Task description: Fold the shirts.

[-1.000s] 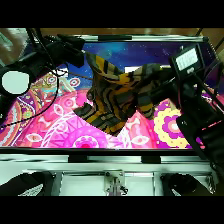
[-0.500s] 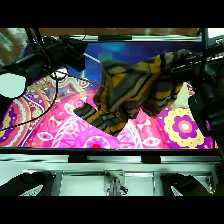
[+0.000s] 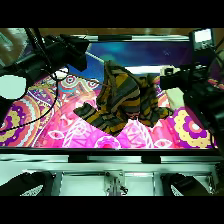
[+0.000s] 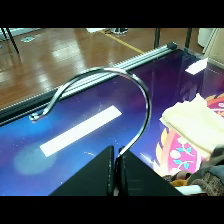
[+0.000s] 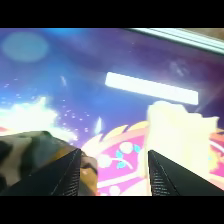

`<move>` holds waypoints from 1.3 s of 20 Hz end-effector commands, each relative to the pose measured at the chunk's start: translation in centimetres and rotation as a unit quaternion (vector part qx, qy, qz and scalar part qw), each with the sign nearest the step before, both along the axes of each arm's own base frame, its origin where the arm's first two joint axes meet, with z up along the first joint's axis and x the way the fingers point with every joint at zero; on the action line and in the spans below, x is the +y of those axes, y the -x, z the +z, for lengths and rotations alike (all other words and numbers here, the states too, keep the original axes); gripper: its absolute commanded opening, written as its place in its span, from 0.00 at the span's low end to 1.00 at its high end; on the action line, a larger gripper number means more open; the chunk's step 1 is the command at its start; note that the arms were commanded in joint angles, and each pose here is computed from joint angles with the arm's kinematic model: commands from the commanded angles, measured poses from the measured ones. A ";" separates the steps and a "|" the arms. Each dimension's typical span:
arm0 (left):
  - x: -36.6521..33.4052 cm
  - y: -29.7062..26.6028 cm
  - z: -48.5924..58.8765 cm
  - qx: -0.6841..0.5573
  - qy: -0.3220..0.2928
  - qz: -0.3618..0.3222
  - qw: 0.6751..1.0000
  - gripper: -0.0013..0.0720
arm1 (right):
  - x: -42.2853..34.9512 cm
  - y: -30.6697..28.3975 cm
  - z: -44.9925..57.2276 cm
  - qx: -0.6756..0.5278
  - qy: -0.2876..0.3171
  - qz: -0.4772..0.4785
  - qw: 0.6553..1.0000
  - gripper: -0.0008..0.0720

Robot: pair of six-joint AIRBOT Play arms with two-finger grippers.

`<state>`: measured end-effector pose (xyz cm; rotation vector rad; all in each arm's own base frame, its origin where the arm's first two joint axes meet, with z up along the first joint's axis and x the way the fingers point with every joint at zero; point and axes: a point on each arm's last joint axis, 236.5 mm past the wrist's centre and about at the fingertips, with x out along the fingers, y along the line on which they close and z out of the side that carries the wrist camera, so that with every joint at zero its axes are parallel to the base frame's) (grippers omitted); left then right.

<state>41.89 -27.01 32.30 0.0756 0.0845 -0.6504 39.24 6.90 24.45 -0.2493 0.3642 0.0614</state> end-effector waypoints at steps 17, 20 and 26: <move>1.0 -0.1 -2.9 0.028 -0.064 -0.006 0.998 0.09 | 18.2 3.1 -5.8 0.103 -0.089 0.369 0.919 0.73; 1.0 -0.1 -2.9 0.028 -0.064 -0.006 0.998 0.09 | 18.4 3.4 -5.9 0.104 -0.084 0.375 0.917 0.73; 1.4 -0.2 -3.2 0.029 -0.074 -0.003 0.997 0.09 | 17.3 3.4 -4.4 0.066 -0.037 0.376 0.924 0.73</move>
